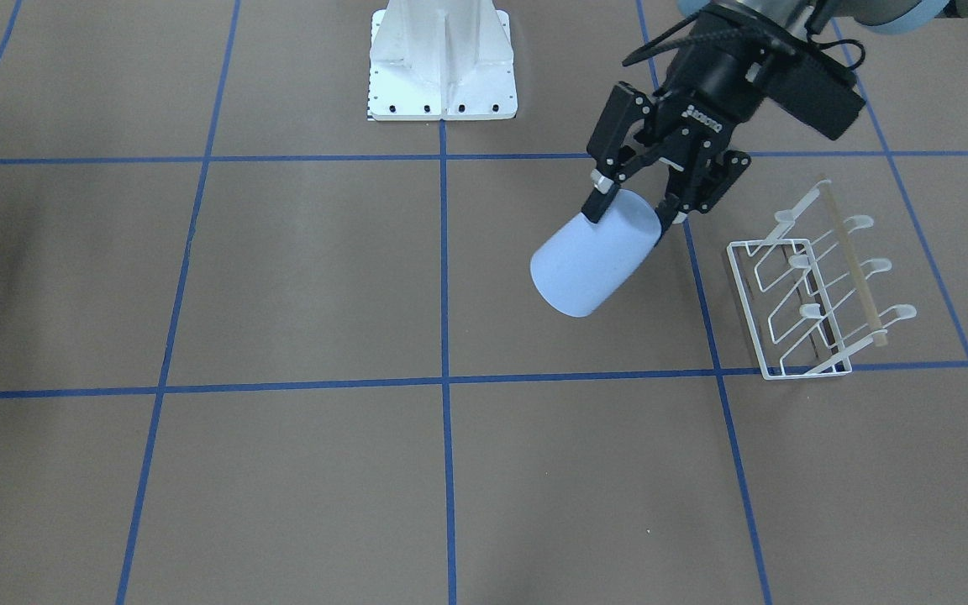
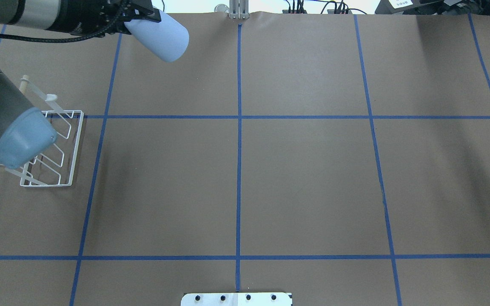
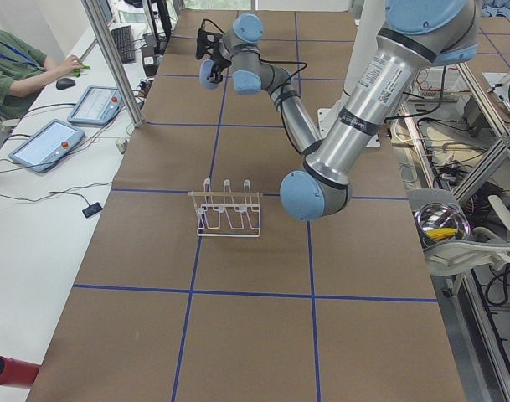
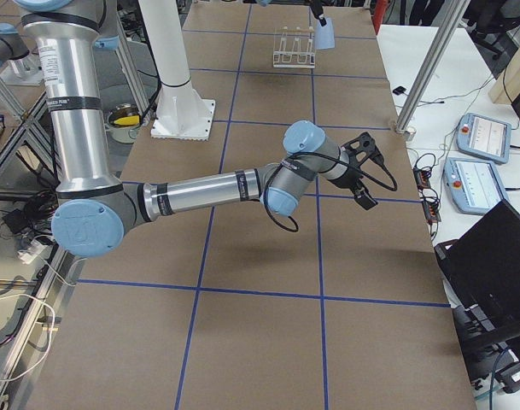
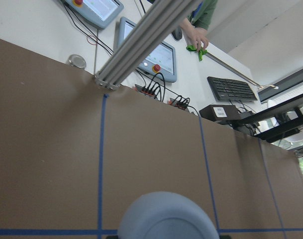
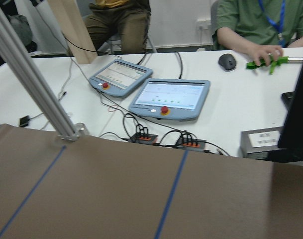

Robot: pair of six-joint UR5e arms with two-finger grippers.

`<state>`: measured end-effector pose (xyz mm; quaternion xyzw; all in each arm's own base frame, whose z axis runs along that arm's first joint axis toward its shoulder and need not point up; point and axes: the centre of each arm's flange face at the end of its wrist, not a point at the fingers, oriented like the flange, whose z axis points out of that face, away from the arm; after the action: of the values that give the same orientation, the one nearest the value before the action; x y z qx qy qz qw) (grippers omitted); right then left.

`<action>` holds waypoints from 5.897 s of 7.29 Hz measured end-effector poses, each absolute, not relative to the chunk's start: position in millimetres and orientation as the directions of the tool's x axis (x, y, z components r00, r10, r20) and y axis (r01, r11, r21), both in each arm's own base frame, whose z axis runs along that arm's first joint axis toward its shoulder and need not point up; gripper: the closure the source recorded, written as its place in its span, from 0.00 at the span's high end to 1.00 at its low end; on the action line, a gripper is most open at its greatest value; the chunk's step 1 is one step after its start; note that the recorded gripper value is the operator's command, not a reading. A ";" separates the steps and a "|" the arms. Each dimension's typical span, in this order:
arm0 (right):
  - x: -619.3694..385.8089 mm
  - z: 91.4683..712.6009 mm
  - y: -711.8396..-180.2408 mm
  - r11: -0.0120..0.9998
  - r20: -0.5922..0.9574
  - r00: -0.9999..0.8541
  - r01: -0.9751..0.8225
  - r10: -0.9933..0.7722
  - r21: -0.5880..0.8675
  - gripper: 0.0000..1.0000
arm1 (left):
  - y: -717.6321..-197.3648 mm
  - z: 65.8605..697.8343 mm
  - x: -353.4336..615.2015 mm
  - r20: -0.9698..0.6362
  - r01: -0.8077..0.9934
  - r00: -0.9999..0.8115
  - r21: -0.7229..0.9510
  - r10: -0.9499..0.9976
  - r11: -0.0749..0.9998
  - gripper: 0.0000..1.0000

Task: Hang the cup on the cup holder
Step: 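Carry the cup with the left gripper above the white wire rack, then lower the cup with the left gripper onto a rack peg, then open the left gripper and lift it away from the cup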

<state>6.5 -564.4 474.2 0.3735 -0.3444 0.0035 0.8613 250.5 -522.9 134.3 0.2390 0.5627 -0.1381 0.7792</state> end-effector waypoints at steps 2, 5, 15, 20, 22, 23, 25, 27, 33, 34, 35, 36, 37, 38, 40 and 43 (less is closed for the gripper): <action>16.2 509.2 -560.1 0.801 0.538 0.809 -0.151 -0.236 0.579 1.00 | -552.7 162.2 222.7 -0.833 0.398 0.547 0.346 0.084 0.850 0.00; 15.7 551.4 -543.0 0.914 0.567 0.791 -0.027 -0.228 0.404 1.00 | -605.3 218.5 196.5 -0.695 0.253 0.708 0.414 0.124 0.875 0.00; 8.6 558.9 -535.8 0.967 0.659 0.731 0.003 -0.176 0.255 1.00 | -601.7 338.8 167.4 -0.706 0.027 0.680 0.293 0.197 0.956 0.00; 8.5 559.6 -535.7 0.967 0.660 0.731 0.003 -0.175 0.253 1.00 | -588.7 353.4 164.3 -0.710 0.020 0.679 0.274 0.188 0.961 0.00; 8.5 559.3 -536.1 0.967 0.660 0.731 0.003 -0.175 0.253 1.00 | -586.4 356.2 165.9 -0.710 0.015 0.679 0.270 0.188 0.963 0.00; 8.5 559.4 -536.1 0.968 0.660 0.731 0.003 -0.174 0.253 1.00 | -585.2 357.9 167.6 -0.710 0.012 0.679 0.267 0.188 0.964 0.00; 8.6 560.1 -535.6 0.968 0.660 0.731 0.003 -0.173 0.251 1.00 | -581.9 361.6 170.2 -0.710 0.006 0.679 0.262 0.188 0.965 0.00; 8.6 561.4 -535.1 0.969 0.660 0.731 0.003 -0.171 0.249 1.00 | -575.7 365.4 173.8 -0.719 -0.007 0.668 0.252 0.192 0.968 0.00; 8.1 562.1 -533.5 0.969 0.666 0.726 0.004 -0.171 0.246 1.00 | -556.1 379.5 188.5 -0.727 -0.041 0.658 0.229 0.198 0.973 0.00; 7.9 562.2 -533.2 0.970 0.669 0.724 0.004 -0.172 0.245 1.00 | -553.5 382.1 188.3 -0.726 -0.043 0.659 0.226 0.198 0.973 0.67; 7.9 562.7 -532.7 0.970 0.670 0.723 0.004 -0.171 0.244 1.00 | -551.7 383.9 189.3 -0.726 -0.047 0.659 0.225 0.200 0.973 0.97; 7.9 563.0 -532.4 0.970 0.670 0.722 0.004 -0.171 0.243 1.00 | -548.4 383.2 190.8 -0.726 -0.052 0.657 0.229 0.206 0.972 0.98; 7.9 563.2 -532.2 0.970 0.670 0.722 0.004 -0.171 0.243 1.00 | -539.0 382.7 189.1 -0.726 -0.055 0.654 0.235 0.213 0.971 0.98; 7.9 563.1 -532.1 0.970 0.671 0.722 0.004 -0.171 0.243 1.00 | -523.8 383.9 183.3 -0.726 -0.056 0.653 0.239 0.217 0.969 0.98; 7.6 562.2 -532.7 0.970 0.672 0.720 0.004 -0.172 0.244 1.00 | -503.8 383.1 174.0 -0.726 -0.056 0.651 0.247 0.223 0.967 0.98; 9.2 564.0 -529.4 0.976 0.696 0.701 0.002 -0.155 0.216 1.00 | -500.4 385.8 150.4 -0.716 -0.042 0.660 0.266 0.227 0.963 0.98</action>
<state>9.2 -529.4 564.0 0.0999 -0.3845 -0.0428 0.9167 150.4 -500.4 385.8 0.1140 0.4055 0.0743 0.9039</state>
